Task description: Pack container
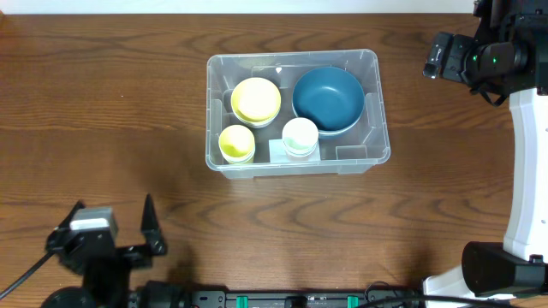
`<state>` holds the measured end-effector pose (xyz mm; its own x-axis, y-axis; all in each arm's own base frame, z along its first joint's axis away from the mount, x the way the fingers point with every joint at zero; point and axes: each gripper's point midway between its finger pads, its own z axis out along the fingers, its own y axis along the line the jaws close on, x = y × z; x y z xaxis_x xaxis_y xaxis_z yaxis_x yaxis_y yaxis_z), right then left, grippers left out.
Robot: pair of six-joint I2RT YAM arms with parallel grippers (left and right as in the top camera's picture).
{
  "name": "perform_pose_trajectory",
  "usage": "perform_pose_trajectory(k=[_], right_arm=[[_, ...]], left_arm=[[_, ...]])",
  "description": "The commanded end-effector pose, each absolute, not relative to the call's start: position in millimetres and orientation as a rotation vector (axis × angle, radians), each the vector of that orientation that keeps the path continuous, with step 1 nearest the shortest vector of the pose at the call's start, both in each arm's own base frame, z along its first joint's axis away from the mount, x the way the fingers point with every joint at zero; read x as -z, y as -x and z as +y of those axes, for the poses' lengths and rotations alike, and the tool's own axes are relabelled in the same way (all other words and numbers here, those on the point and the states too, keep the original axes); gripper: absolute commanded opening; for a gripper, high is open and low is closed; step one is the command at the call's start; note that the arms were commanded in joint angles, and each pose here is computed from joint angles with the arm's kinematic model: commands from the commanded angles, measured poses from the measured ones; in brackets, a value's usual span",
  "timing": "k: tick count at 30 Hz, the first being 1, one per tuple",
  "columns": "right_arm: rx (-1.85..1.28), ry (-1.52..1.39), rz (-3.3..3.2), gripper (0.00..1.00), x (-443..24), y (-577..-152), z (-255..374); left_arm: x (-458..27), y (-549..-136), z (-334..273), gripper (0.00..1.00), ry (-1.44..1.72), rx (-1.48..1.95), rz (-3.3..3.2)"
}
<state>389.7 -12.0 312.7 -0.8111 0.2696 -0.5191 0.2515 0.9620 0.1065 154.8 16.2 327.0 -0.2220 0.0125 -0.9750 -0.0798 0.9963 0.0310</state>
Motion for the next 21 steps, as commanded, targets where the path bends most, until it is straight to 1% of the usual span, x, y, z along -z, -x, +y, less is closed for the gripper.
perform_pose_trajectory(k=[1,11,21], right_arm=[[-0.048,-0.393,2.548,0.99,-315.0,-388.0,-13.8],[-0.048,-0.393,2.548,0.99,-315.0,-388.0,-13.8],[-0.048,-0.393,2.548,0.99,-315.0,-388.0,-14.0]], left_arm=[[-302.6,-173.1,-4.4,0.98,-0.011,0.025,1.736],[-282.9,-218.8,-31.9,0.98,-0.094,0.143,1.462],[-248.0,-229.4,-39.7,0.98,-0.117,0.169,1.402]])
